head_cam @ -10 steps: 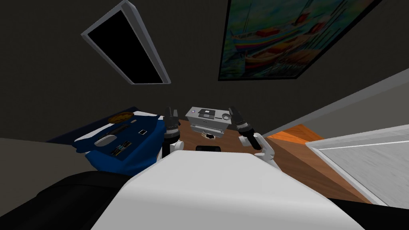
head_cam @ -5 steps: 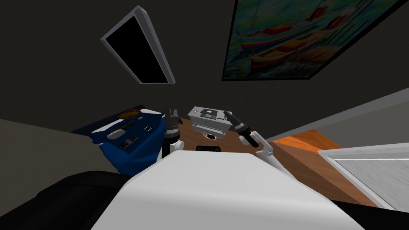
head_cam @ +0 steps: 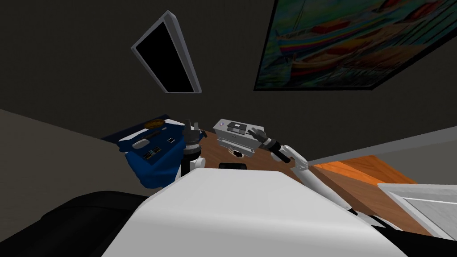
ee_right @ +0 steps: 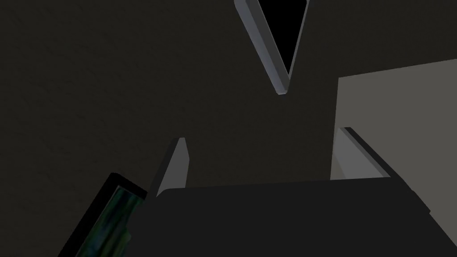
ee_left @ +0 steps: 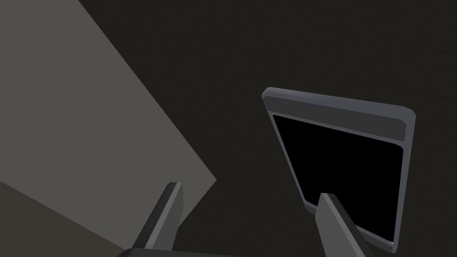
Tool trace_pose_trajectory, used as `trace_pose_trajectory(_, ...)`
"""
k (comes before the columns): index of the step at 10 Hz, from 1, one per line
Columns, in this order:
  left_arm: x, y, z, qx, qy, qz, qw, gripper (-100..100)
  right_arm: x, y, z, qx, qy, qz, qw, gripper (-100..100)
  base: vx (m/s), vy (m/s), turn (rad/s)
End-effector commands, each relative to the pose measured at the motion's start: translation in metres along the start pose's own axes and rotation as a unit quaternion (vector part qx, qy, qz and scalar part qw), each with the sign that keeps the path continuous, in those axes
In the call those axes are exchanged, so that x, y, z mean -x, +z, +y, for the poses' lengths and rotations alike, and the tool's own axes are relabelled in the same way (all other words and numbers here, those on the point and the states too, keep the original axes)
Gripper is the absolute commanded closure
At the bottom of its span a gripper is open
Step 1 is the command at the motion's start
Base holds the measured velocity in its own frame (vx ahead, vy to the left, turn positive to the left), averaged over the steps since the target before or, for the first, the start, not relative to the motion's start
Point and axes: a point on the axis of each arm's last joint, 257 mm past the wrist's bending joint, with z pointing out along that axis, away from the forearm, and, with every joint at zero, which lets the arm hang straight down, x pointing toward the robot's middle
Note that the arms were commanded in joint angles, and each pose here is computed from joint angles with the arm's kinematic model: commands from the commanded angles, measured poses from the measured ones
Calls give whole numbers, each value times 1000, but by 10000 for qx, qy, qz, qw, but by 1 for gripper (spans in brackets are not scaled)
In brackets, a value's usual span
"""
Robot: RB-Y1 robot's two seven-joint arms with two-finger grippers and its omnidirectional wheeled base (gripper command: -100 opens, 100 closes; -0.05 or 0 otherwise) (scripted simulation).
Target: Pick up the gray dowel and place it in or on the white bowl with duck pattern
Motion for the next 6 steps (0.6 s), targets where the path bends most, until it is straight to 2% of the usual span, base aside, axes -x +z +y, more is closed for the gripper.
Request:
trace_pose_trajectory(1, 0, 0, 0, 0, 0, 0, 10000, 0, -12, -4, -10, -65, -188, 265, 9995, -100, 35, 10, 91)
trace_pose_trajectory(2, 0, 0, 0, 0, 0, 0, 10000, 0, -30, -13, -26, -140, -413, 628, 9971, -100, 35, 30, 134)
trace_pose_trajectory(3, 0, 0, 0, 0, 0, 0, 10000, 0, -31, -14, -27, -141, -472, 676, 9965, -100, 40, 21, 111)
trace_pose_trajectory(4, 0, 0, 0, 0, 0, 0, 10000, 0, -47, -26, -42, -199, -714, 1064, 9916, -100, 52, 15, 210)
trace_pose_trajectory(5, 0, 0, 0, 0, 0, 0, 10000, 0, -49, -27, -45, -220, -743, 1099, 9909, -100, 54, 10, 83)
trace_pose_trajectory(6, 0, 0, 0, 0, 1, 0, 10000, 0, -64, -39, -57, -230, -984, 1473, 9839, -100, 67, 27, 187)
